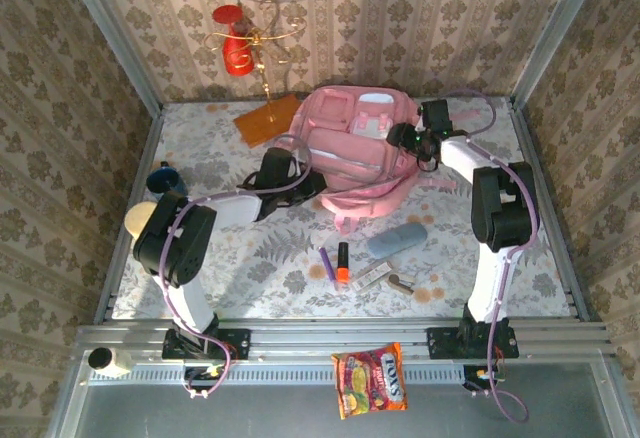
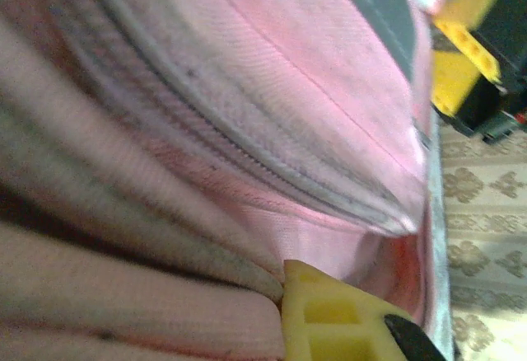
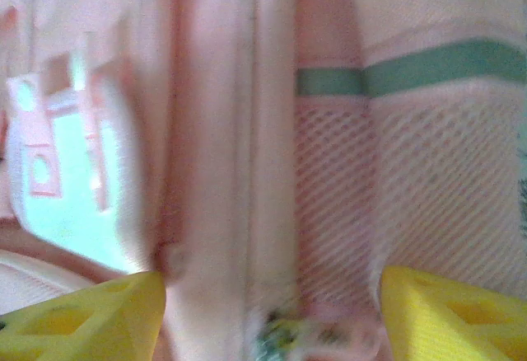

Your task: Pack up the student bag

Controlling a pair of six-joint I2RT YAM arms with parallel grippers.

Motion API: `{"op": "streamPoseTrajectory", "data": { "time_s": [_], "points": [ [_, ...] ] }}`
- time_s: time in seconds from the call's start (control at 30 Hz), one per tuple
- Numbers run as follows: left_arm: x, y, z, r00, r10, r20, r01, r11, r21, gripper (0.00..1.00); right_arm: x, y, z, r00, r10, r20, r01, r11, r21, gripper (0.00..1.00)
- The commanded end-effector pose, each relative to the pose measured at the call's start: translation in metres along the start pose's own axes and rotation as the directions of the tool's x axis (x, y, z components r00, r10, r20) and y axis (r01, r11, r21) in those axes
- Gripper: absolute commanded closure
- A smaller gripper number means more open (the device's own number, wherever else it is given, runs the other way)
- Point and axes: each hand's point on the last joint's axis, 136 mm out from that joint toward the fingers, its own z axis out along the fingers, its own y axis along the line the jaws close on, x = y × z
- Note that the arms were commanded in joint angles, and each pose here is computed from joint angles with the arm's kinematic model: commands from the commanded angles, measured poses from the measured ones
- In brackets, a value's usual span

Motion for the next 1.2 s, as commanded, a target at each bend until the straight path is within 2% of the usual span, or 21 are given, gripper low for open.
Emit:
{"op": "streamPoseTrajectory", "data": {
  "time_s": [0.0,0.13,0.23,0.33,0.43,0.5,0.6,0.73,0.9,1.03,1.17],
  "points": [
    [0.025,-0.12,0.007,0.98,0.187,-0.067,-0.157,0.935,0.319,1.0,-0.001,0.027,-0.006,0.999,-0.03,-0.022,0.029,0.999,-0.046,0.29],
    [0.036,-0.155,0.023,0.97,0.232,-0.076,-0.191,0.916,0.354,1.0,-0.019,0.014,-0.006,1.0,-0.007,-0.003,0.007,1.0,-0.013,0.29],
    [0.046,-0.172,0.033,0.964,0.258,-0.069,-0.217,0.907,0.362,1.0,-0.02,0.018,0.01,0.996,-0.034,-0.083,0.032,0.999,-0.036,0.3],
    [0.051,-0.177,0.046,0.964,0.265,-0.031,-0.242,0.916,0.319,1.0,-0.014,0.032,0.024,0.985,-0.056,-0.162,0.041,0.995,-0.095,0.32],
    [0.053,-0.177,0.068,0.965,0.261,0.009,-0.254,0.929,0.269,0.83,-0.024,0.032,0.01,0.987,-0.091,-0.13,0.082,0.994,-0.071,0.31],
    [0.061,-0.175,0.079,0.964,0.262,-0.035,-0.243,0.931,0.271,0.63,-0.04,0.019,-0.014,0.991,-0.109,-0.078,0.11,0.994,0.004,0.29],
    [0.064,-0.157,0.069,0.959,0.283,-0.035,-0.268,0.936,0.228,0.45,-0.055,-0.009,-0.058,0.995,-0.103,-0.005,0.103,0.99,0.101,0.26],
    [0.053,-0.138,0.041,0.948,0.318,-0.012,-0.311,0.934,0.177,0.34,-0.042,-0.058,-0.105,0.994,-0.08,0.071,0.06,0.967,0.249,0.2],
    [0.039,-0.103,0.018,0.948,0.316,-0.047,-0.311,0.946,0.086,0.27,-0.023,-0.147,-0.142,0.989,0.035,0.143,-0.092,0.905,0.416,0.08],
    [0.035,-0.085,0.027,0.954,0.286,-0.087,-0.282,0.958,0.052,0.21,-0.028,-0.189,-0.124,0.979,0.154,0.135,-0.197,0.891,0.41,0.06],
    [0.042,-0.082,0.061,0.957,0.25,-0.15,-0.247,0.968,0.038,0.21,-0.026,-0.178,-0.07,0.976,0.216,-0.003,-0.205,0.931,0.303,0.07]
  ]
}}
